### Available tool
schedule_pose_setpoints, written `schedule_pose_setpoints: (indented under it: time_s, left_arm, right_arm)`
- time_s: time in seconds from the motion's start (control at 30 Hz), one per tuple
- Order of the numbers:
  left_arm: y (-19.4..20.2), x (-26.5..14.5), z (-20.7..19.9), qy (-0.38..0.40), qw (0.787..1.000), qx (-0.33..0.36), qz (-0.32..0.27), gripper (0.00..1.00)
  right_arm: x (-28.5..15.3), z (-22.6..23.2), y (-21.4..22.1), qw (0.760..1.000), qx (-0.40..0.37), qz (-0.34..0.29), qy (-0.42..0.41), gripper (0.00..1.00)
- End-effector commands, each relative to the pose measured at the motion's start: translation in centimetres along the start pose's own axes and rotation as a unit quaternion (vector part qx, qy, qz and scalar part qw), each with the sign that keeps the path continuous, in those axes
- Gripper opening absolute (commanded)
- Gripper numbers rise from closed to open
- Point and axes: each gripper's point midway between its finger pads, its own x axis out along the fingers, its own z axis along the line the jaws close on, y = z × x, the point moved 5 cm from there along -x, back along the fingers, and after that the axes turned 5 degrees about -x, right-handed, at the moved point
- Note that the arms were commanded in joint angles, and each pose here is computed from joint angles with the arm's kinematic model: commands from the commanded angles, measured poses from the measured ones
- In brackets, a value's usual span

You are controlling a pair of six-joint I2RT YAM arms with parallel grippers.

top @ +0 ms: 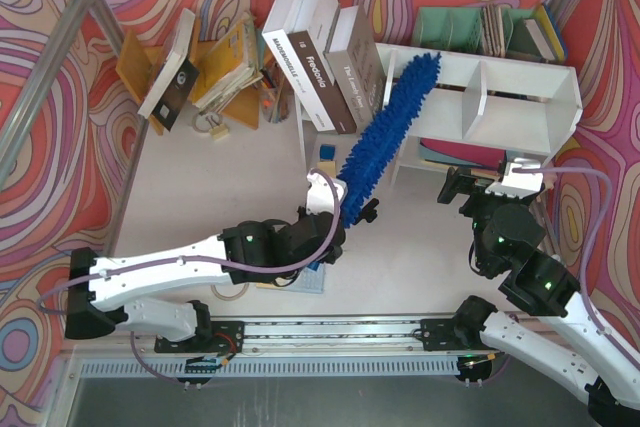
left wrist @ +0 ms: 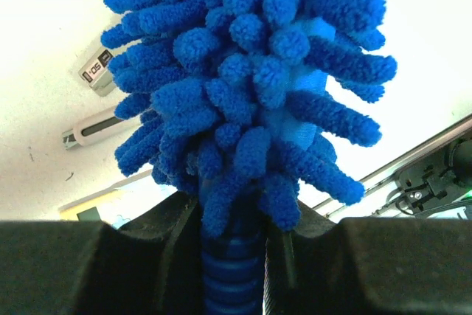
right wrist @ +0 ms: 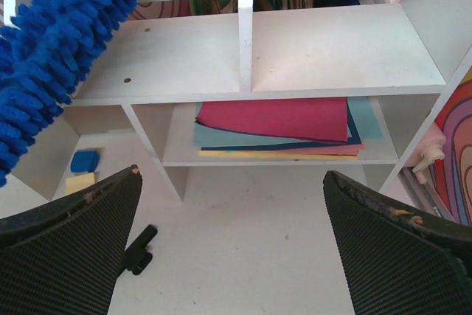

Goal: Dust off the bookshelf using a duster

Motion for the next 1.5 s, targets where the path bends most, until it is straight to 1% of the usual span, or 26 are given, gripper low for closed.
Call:
schedule_pose_setpoints:
  time_s: [0.0, 0.1, 0.2, 0.4, 0.53, 0.7, 0.9, 1.23, 1.37, 1.47]
  left_arm:
    - [-3.7, -1.4, 0.4, -0.002, 0.995, -0.042, -0.089, 0.0]
    - [-4.1, -1.7, 0.3, 0.007, 0.994, -0.048, -0.096, 0.0]
    - [-3.6, -1.5, 0.1, 0.013, 0.995, -0.047, -0.085, 0.0]
    - [-0.5, 0.2, -0.3, 0.014, 0.999, -0.045, -0.025, 0.0]
    - [1.9, 1.3, -0.8, 0.024, 0.999, -0.041, 0.026, 0.0]
    - [3.1, 2.0, -1.5, 0.034, 0.997, -0.025, 0.063, 0.0]
    - [2.6, 2.1, -2.4, 0.047, 0.997, 0.002, 0.067, 0.0]
    - [1.1, 2.7, -5.9, 0.102, 0.991, 0.039, 0.073, 0.0]
    - [0.3, 2.4, -6.5, 0.111, 0.991, 0.043, 0.057, 0.0]
    - [-0.6, 2.0, -6.7, 0.119, 0.992, 0.042, 0.031, 0.0]
  right_arm:
    - [-0.1, -0.4, -0.4, 1.0, 0.014, -0.008, 0.01, 0.99]
    - [-0.1, -0.5, -0.4, 1.0, 0.015, -0.009, 0.011, 0.99]
    - [-0.1, -0.5, -0.4, 1.0, 0.017, -0.009, 0.011, 0.99]
    - [-0.2, -0.5, -0.4, 1.0, 0.016, -0.01, 0.01, 0.99]
    - [-0.2, -0.5, -0.4, 1.0, 0.015, -0.009, 0.01, 0.99]
    - [-0.1, -0.5, -0.3, 1.0, 0.015, -0.008, 0.011, 0.99]
    - [-0.1, -0.4, -0.3, 1.0, 0.014, -0.007, 0.011, 0.99]
    - [-0.4, -0.9, -0.8, 0.999, 0.026, -0.017, 0.011, 0.99]
    - [-0.9, -1.3, -1.5, 0.998, 0.048, -0.03, 0.004, 0.99]
    - [-1.4, -1.5, -3.2, 0.997, 0.073, -0.037, -0.006, 0.99]
